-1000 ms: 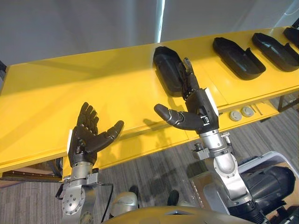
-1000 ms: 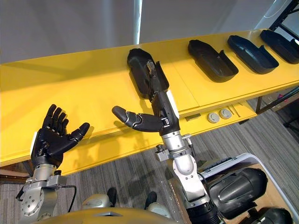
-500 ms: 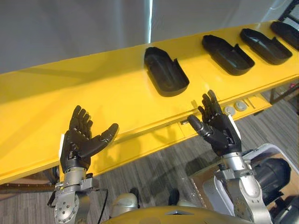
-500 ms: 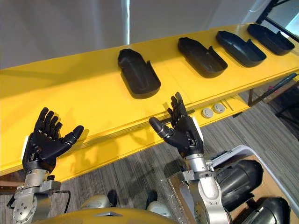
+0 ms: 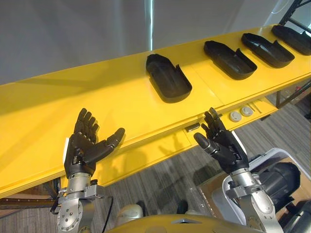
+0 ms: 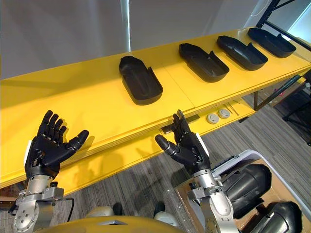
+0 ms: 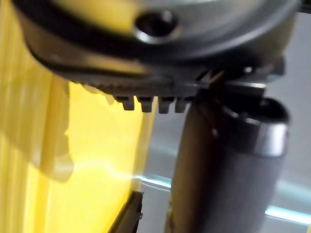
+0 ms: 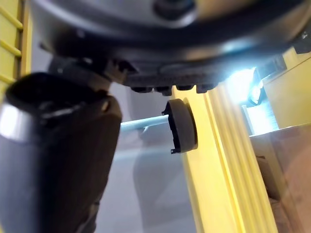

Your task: Walk over and take three plastic housings, then place them on the shelf

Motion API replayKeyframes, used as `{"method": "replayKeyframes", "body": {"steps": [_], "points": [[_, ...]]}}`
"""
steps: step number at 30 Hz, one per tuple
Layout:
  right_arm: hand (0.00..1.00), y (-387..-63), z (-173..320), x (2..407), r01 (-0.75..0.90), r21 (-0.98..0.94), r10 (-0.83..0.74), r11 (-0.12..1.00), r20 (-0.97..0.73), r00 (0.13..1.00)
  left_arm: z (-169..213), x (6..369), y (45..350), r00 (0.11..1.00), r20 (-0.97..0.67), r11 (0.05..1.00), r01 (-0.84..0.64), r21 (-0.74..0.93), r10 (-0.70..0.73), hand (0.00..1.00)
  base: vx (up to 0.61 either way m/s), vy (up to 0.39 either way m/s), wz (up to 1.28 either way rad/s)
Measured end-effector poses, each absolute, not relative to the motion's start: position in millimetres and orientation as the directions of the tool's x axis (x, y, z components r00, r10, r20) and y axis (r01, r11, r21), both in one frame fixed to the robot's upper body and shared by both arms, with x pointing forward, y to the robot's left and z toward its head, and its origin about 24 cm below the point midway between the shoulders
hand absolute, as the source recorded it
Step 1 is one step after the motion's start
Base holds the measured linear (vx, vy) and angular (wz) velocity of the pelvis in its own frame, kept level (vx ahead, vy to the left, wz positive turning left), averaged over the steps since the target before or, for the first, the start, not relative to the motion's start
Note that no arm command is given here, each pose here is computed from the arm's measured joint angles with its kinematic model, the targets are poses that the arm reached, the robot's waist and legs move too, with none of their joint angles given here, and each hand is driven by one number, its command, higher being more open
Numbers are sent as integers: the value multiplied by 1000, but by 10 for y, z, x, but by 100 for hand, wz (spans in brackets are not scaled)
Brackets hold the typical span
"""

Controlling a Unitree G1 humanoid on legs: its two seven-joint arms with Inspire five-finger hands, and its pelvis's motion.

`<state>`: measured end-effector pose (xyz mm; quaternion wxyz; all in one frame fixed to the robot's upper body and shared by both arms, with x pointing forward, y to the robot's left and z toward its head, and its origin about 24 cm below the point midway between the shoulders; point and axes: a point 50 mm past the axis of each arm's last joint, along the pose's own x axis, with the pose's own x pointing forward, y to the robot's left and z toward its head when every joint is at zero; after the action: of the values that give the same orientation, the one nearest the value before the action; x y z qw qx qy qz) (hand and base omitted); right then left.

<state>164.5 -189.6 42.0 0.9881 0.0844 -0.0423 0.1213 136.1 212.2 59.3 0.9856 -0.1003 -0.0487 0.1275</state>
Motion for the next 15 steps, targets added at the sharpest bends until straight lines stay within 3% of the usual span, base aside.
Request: {"method": "replayKeyframes", "body": {"steps": [15], "points": [[100, -1658, 523, 2086, -281, 69, 267, 957, 165, 950, 588, 1366, 2117, 961, 66, 945, -249, -211, 268, 100, -22, -1, 7]]}}
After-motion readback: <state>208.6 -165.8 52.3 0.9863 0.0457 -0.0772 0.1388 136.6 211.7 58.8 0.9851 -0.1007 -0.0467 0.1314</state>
